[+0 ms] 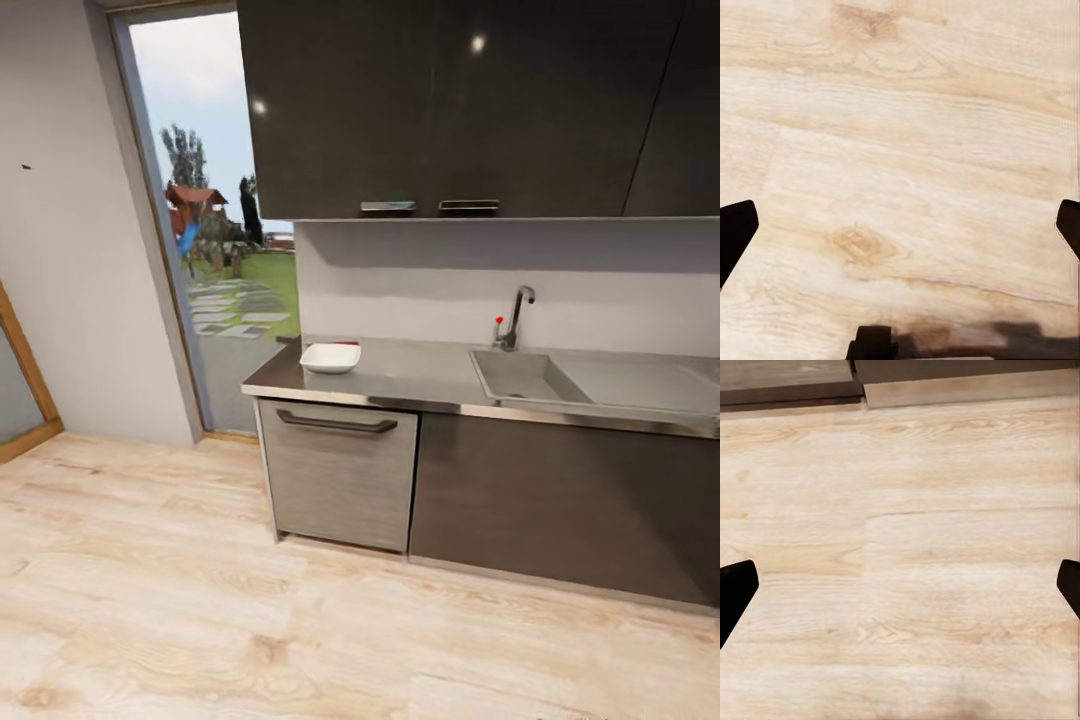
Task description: In the kitchen, take the Vidalia onion out of the sink, dice it on the chopping board with the paring knife, put the diced onion into the bowl on the countertop, then place both the paring knife and the chopping board into the sink.
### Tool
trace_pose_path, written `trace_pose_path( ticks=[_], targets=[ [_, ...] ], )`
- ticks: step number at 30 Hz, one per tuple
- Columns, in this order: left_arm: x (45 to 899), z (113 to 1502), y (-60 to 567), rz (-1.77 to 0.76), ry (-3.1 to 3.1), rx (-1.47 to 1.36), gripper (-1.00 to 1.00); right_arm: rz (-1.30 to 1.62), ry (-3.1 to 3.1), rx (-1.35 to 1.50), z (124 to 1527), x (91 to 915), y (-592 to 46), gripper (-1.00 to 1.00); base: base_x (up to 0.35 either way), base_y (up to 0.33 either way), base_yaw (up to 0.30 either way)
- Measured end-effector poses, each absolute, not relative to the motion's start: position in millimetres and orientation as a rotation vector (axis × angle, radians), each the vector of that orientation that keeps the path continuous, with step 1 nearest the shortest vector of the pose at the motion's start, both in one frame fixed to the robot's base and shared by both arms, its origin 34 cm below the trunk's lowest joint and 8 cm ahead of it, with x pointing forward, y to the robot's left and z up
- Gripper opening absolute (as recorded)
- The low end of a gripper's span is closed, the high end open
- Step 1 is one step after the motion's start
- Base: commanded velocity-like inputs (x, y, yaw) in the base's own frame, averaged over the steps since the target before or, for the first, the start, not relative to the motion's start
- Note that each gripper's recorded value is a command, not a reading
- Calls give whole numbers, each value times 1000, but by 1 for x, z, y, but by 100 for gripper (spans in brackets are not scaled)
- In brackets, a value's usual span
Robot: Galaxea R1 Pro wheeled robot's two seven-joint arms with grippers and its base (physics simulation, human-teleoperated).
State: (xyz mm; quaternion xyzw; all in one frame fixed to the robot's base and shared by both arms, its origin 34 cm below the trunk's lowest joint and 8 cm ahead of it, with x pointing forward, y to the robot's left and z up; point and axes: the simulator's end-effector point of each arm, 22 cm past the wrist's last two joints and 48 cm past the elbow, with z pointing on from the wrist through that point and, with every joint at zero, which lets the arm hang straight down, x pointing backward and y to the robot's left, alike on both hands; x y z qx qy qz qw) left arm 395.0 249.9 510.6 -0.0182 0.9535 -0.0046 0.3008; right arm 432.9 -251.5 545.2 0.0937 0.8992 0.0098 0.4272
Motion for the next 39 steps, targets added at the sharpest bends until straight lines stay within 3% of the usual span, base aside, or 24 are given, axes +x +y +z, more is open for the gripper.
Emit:
trace_pose_path(
  ticks=[39],
  targets=[
    [395,510,250,-13,2530,-47,100,25,2246,234,545,433,-251,100,137,0,-279]
  ],
)
